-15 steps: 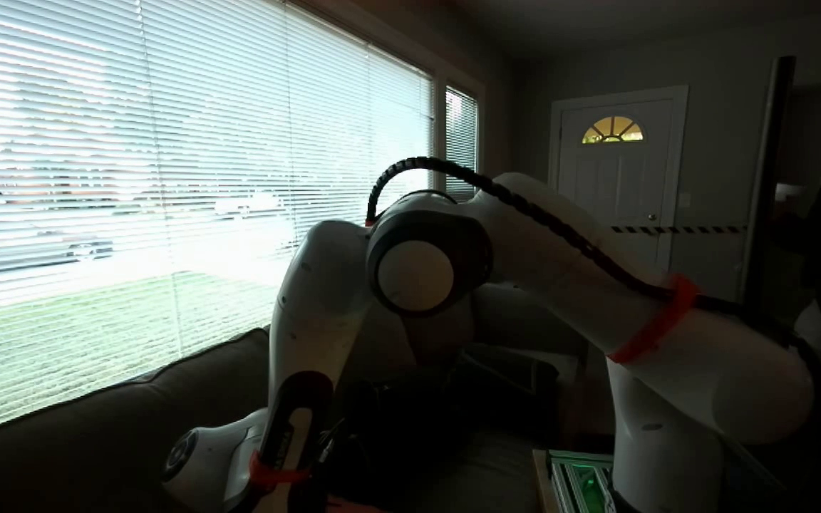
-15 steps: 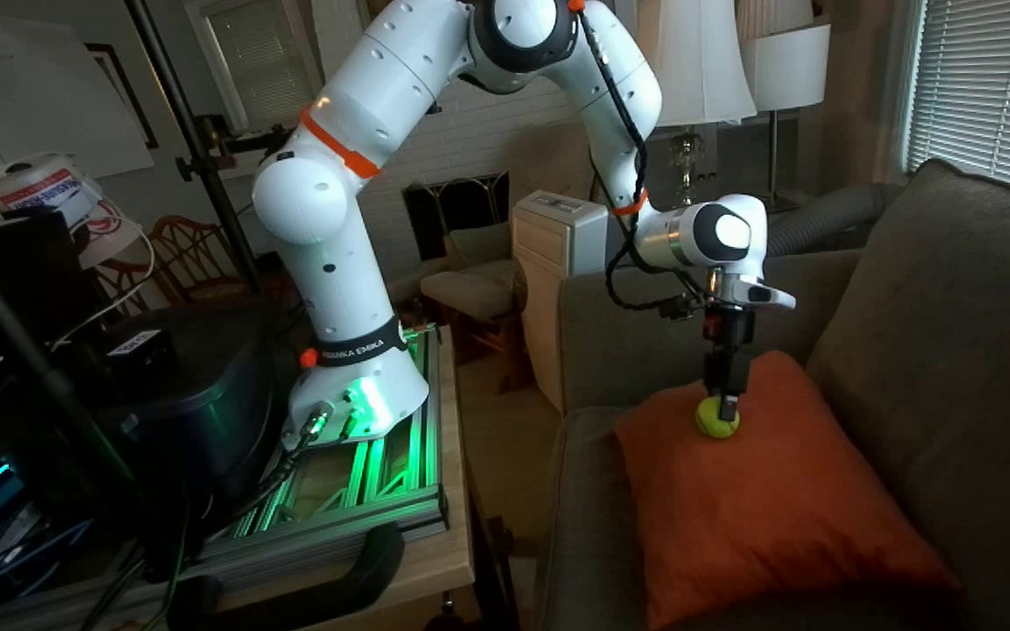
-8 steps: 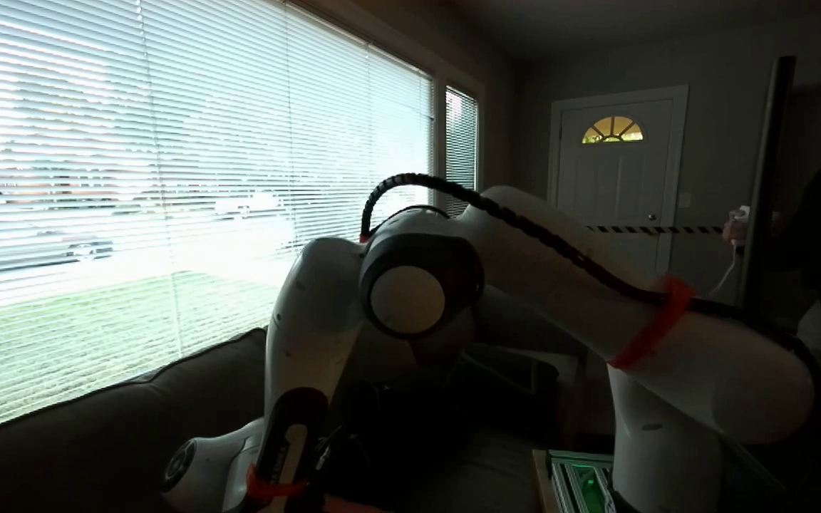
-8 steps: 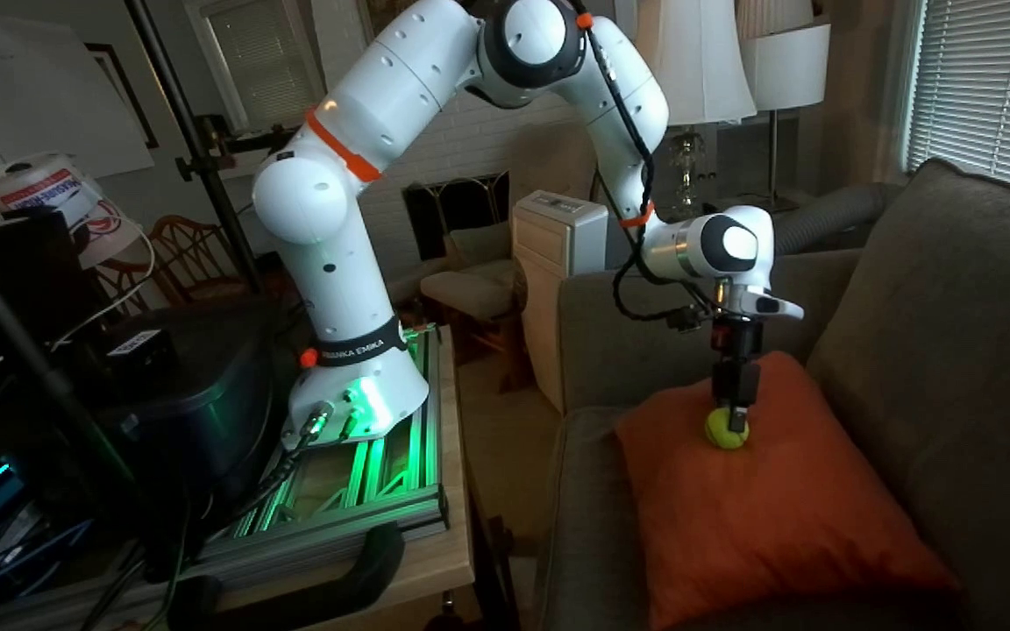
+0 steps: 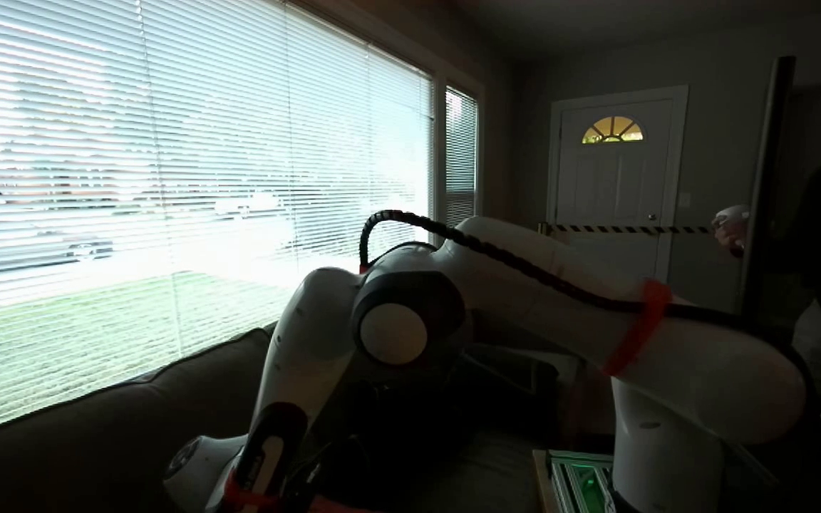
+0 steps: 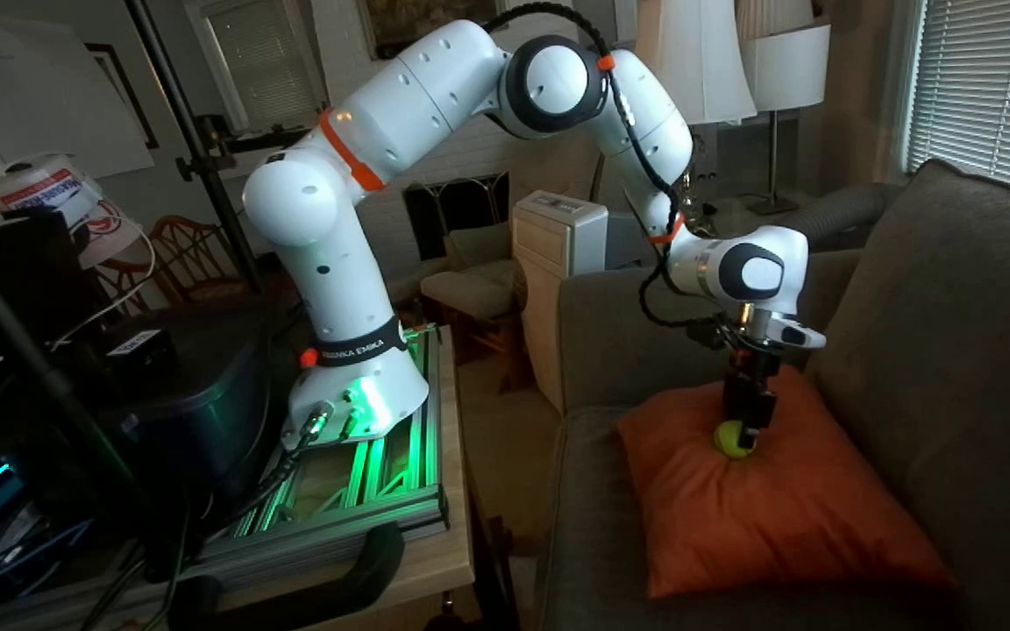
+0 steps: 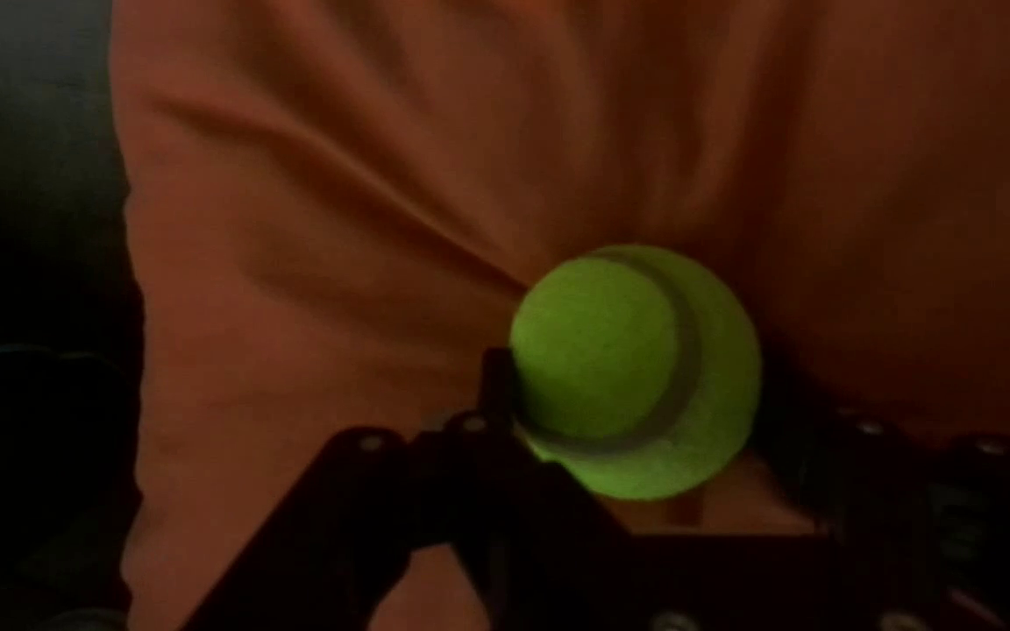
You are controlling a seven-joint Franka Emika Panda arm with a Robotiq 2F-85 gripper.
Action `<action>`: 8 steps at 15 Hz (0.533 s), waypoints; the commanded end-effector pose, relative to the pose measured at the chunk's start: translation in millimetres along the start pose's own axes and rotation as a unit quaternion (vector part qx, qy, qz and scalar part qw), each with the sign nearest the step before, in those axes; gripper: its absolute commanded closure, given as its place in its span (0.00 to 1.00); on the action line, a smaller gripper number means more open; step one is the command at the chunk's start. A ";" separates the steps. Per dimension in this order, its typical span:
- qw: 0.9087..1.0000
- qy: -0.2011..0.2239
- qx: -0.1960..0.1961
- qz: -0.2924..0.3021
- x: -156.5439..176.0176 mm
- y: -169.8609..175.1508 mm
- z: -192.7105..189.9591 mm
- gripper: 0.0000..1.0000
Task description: Move the orange pillow to the left then place the tennis ball on top of the orange pillow.
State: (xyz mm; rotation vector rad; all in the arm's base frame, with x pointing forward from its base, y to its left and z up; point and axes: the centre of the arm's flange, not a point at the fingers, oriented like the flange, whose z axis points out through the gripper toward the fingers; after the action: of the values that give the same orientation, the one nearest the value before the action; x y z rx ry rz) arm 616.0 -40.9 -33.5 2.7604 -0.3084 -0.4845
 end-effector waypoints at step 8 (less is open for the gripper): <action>0.981 -0.095 0.158 -0.067 -5.0 26.8 -1.3 0.43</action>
State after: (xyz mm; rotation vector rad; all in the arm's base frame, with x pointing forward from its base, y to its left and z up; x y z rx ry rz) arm 610.7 -79.5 -27.4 3.0004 -0.2942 -0.6746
